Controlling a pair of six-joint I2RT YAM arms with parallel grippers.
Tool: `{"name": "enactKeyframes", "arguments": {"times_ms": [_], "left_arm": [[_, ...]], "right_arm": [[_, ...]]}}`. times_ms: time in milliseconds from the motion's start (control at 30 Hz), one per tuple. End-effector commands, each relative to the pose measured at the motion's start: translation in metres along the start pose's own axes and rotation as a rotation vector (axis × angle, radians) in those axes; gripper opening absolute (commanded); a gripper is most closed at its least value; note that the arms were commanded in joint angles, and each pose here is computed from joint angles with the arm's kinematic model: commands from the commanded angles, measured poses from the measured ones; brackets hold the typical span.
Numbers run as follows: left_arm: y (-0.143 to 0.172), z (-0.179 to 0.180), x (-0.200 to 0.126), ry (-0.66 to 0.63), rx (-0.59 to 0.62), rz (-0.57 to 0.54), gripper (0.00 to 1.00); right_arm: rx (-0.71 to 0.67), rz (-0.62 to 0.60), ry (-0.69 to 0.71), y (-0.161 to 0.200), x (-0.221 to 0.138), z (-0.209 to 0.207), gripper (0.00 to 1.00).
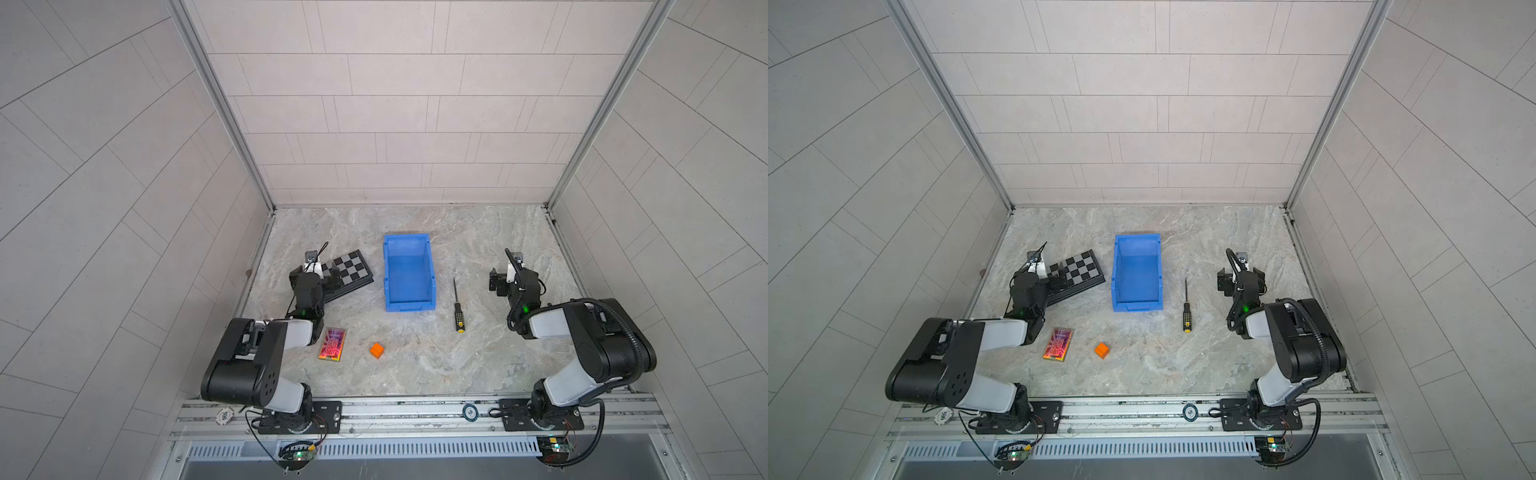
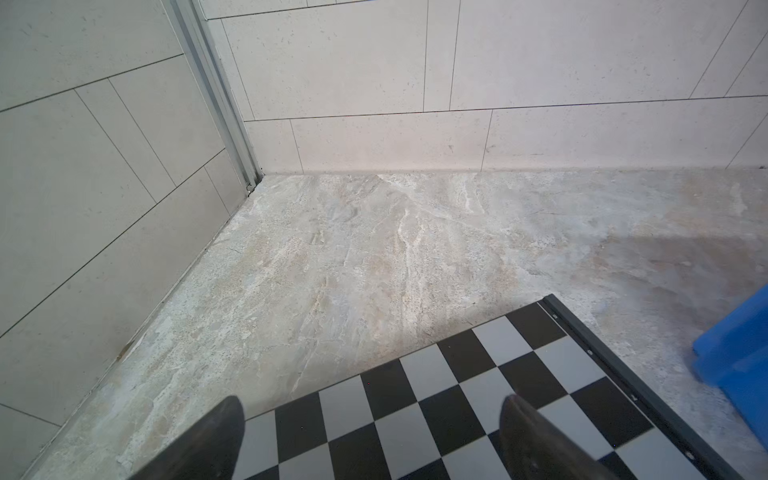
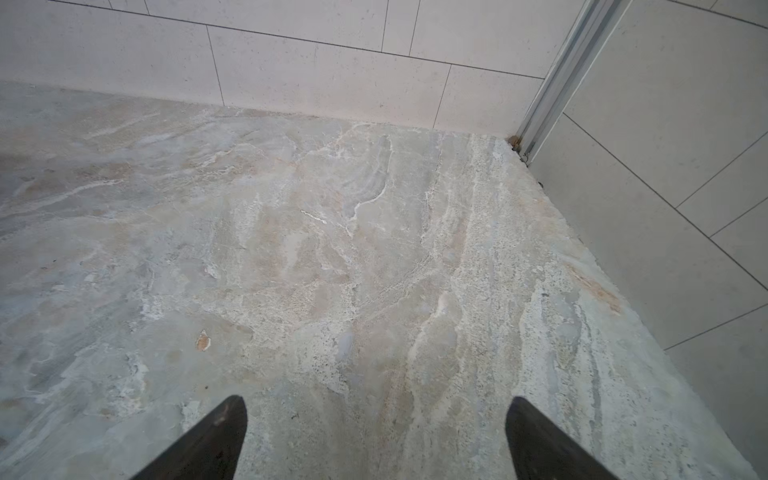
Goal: Put the screwdriver in the bin
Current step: Pick up the screwdriver from the center of the table.
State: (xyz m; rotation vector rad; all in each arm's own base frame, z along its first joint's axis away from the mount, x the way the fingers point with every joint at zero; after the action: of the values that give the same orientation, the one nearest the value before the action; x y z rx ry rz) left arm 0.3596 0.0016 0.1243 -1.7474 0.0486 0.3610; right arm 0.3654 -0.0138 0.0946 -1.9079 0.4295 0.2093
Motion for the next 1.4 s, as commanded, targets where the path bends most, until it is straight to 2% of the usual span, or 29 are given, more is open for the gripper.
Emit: {"name": "enactKeyframes", "arguments": {"times_ms": [0,1367], "left_arm": [[-0.0064,-0.0011,0.0013,0.005,-0.004,-0.021,0.99],[-0.0088,-0.0009,-0.0008,0.002,-0.007,-0.037,1.00]], "right_arm": [[-0.017,-0.013,0.002,-0.0046,0.0013,0.0008,0.99],[-0.011,-0.012,0.009,-0.0050,0.0012,-0.0007,0.99]]}}
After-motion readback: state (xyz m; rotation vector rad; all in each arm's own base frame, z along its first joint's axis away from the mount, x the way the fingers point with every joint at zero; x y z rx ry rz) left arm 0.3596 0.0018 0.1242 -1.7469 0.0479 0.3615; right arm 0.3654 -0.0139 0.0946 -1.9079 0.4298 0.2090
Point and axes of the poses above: each gripper's point midway between its finger pads, its own x axis out along the fingers, its own z axis along the line the jaws close on, y = z × x, the point moved 3 cm from there along -x, back along the fingers, and after that the axes turned 15 degrees about -x, right-handed, at the moved point
